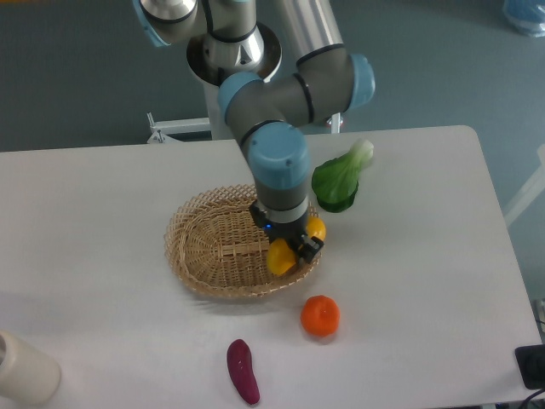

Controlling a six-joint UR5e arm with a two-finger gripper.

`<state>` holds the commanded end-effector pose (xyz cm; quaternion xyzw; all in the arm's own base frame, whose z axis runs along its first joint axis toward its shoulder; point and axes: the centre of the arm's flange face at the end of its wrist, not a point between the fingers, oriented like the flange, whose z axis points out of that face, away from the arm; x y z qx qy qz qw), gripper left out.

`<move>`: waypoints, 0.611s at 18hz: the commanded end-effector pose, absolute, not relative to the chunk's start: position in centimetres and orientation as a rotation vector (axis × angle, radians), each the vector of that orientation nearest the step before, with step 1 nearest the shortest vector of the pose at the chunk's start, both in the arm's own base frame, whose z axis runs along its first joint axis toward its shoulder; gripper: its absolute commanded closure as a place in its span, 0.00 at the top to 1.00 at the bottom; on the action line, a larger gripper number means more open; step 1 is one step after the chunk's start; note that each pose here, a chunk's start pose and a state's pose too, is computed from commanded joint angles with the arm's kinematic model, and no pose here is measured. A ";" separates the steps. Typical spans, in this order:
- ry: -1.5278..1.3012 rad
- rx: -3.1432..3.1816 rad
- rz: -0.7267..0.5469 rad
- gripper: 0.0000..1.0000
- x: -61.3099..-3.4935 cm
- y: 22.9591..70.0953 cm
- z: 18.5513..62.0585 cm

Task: Pick up the mango from the basket
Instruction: 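Lift the held mango up and carry it out past the basket rim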

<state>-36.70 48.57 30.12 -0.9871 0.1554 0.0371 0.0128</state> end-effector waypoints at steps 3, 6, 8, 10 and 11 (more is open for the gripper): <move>0.432 -3.045 0.112 0.40 -38.6 48.0 31.1; 0.419 -3.039 0.124 0.42 -39.4 48.1 31.5; 0.445 -3.039 0.133 0.42 -39.7 48.3 31.5; 0.510 -3.031 0.142 0.42 -39.9 48.4 31.6; 0.538 -3.025 0.150 0.42 -40.1 48.4 31.8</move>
